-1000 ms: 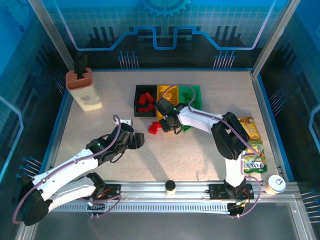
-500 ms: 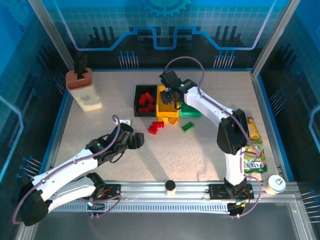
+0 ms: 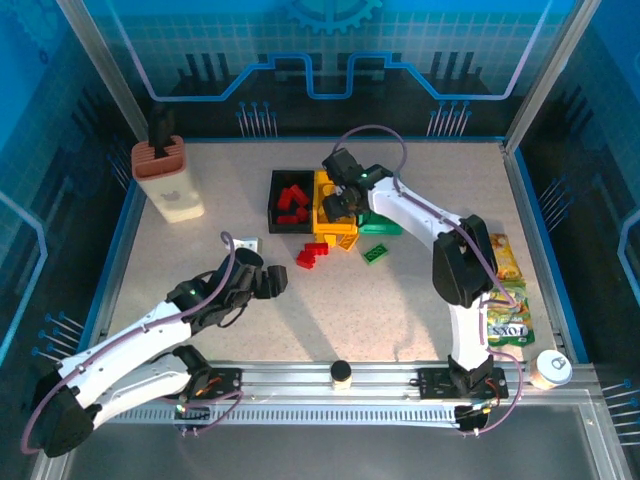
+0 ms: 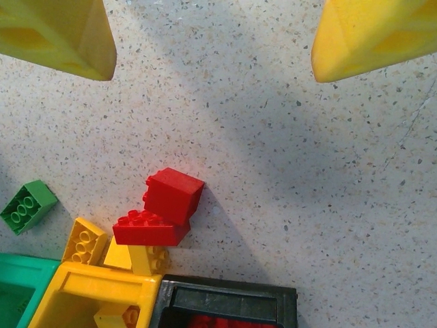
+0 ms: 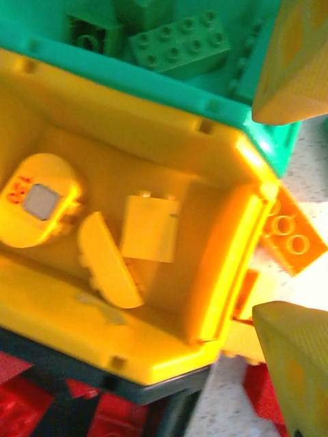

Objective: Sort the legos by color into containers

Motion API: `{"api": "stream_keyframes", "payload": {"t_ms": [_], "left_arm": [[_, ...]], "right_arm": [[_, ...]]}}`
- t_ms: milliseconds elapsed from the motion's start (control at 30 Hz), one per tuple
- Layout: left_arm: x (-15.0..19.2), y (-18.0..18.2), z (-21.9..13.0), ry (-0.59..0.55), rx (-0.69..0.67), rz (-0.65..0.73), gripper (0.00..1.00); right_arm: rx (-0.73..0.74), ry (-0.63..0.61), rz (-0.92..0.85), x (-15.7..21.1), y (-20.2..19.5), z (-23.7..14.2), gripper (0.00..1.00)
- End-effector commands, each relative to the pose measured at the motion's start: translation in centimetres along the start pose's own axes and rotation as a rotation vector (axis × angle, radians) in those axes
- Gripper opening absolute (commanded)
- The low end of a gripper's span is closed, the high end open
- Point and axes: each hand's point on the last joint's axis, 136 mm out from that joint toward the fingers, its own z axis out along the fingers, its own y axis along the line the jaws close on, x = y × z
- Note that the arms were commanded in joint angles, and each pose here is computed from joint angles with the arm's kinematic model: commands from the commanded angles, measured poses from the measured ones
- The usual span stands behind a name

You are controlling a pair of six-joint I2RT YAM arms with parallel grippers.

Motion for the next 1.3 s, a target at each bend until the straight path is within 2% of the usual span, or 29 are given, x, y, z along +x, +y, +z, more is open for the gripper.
{"api": "stream_keyframes", "payload": {"t_ms": [0,233,433,533,933,1267], "left_arm": [[0.4,-0.3,0.4,0.017,0.009,0.017,0.77],[0.3,-1.2,1.4,0.030,0.030,0.010,0.78],[1.6,-2.6,3.6,0.144,0.045,0.050,0.81],[1.9,-3.3,5.1,0.203,0.024,0.083,0.83],[0.1,-4.4,11.5,0.309,-0.107,0.178,0.83],[0.3,-4.3,15.4,0.373,-0.188,0.263,0.76]], "right_arm": [[-0.013,-0.060,0.034,0.5,0.3,-2.2,0.68],[-0.105,-0.041,0.021,3.3,2.8,-1.9,0.59],[-0.134,-0.042,0.055,4.8,3.6,-1.7,0.59],[-0.127,-0.058,0.070,5.2,3.0,-2.5,0.61],[-0.091,-0.133,0.174,7.7,-1.9,-5.6,0.68],[-0.117,-0.155,0.239,9.6,-3.7,-6.1,0.68]]}}
